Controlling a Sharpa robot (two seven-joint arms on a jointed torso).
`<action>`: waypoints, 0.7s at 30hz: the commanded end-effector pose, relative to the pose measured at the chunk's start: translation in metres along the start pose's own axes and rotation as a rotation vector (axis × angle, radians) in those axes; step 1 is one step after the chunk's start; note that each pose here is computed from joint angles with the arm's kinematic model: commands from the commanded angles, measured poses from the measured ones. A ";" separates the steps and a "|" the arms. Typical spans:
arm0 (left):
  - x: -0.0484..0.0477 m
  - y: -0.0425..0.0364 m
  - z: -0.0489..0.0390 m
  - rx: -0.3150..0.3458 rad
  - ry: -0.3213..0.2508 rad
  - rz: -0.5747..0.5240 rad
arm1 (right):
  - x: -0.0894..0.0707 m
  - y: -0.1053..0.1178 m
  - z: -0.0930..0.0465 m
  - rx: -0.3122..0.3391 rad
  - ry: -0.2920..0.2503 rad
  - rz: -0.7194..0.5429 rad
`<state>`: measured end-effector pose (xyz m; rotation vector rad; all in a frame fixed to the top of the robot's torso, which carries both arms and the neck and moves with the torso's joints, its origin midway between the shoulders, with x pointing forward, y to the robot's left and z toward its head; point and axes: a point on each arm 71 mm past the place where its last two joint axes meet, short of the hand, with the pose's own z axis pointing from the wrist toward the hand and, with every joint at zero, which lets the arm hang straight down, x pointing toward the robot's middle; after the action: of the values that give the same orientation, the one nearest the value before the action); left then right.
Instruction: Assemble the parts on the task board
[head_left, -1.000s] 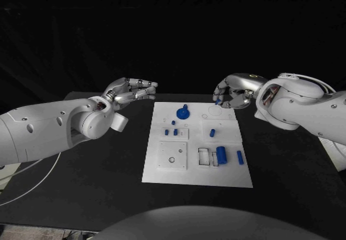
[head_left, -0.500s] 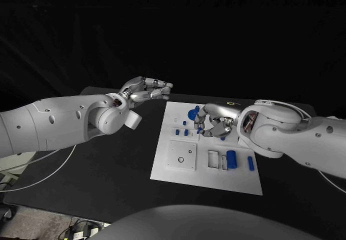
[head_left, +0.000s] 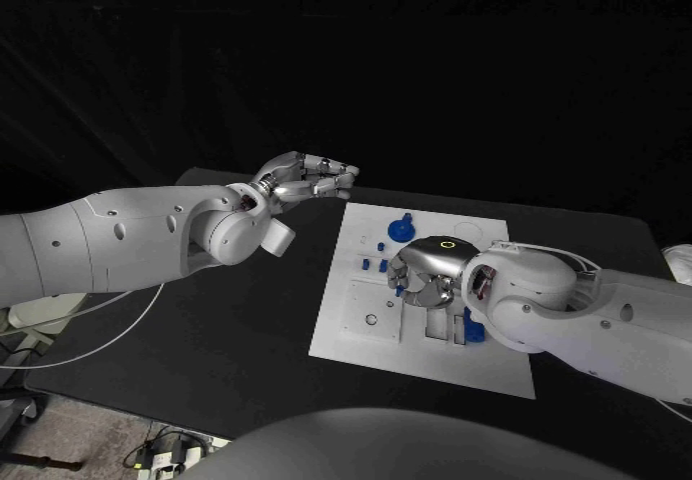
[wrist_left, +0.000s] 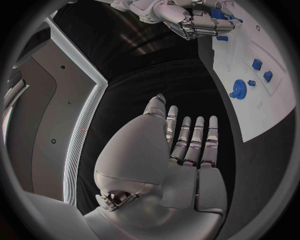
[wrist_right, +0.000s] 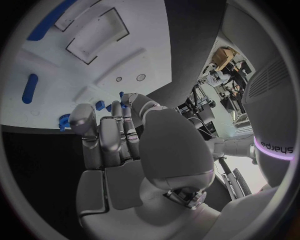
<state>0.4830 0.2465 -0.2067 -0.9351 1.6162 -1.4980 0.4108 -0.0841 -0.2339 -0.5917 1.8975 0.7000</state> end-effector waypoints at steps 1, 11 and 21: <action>0.0029 -0.0009 0.0013 0.008 0.007 -0.002 | 0.004 0.000 0.001 0.023 -0.007 -0.103; 0.0047 -0.0005 0.0019 0.004 0.017 0.001 | 0.021 0.003 0.006 0.011 -0.029 -0.106; 0.0050 0.0003 0.0024 -0.001 0.023 0.000 | 0.028 0.005 0.007 -0.024 -0.087 -0.073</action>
<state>0.4831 0.2435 -0.2076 -0.9329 1.6259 -1.4991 0.4010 -0.0808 -0.2637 -0.6269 1.8410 0.6627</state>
